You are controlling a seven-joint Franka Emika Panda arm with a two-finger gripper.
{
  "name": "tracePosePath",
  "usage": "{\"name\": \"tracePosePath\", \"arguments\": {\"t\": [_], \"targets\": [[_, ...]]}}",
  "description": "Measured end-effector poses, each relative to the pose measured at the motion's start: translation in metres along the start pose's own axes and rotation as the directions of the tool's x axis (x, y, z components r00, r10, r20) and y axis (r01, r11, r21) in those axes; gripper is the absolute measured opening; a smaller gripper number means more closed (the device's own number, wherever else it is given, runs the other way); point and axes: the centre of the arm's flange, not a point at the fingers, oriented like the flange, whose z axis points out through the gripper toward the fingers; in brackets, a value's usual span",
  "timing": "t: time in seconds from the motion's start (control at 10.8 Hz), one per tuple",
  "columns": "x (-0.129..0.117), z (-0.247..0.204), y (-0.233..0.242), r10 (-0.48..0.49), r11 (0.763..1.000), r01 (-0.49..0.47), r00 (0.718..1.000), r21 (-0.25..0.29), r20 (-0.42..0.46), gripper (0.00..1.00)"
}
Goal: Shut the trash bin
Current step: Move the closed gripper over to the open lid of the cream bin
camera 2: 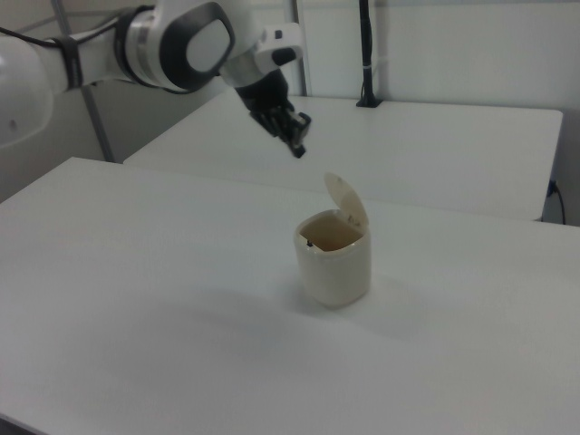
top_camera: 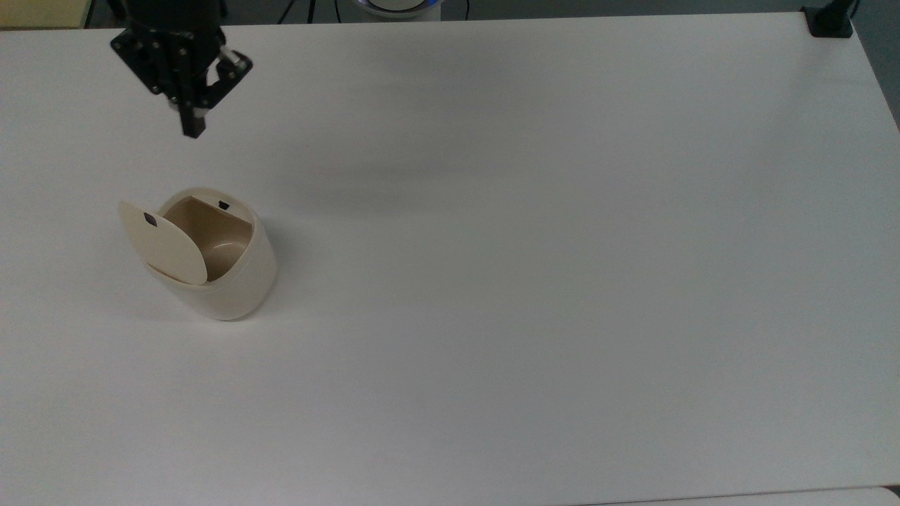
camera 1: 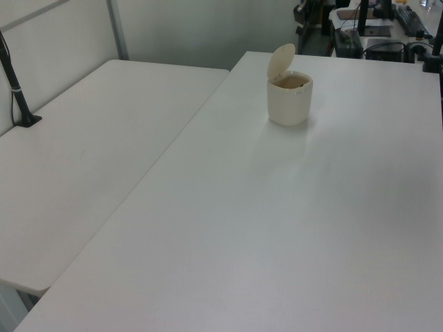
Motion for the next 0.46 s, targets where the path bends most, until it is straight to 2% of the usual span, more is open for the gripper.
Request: {"name": "tracePosePath", "arguments": {"t": [0.18, 0.46], "targets": [[0.019, 0.02, 0.02, 0.087, 0.996, -0.09, 0.989, -0.014, -0.119, 0.01], [0.036, 0.054, 0.042, 0.141, 0.989, -0.145, 0.959, 0.0, -0.245, 0.01]]}}
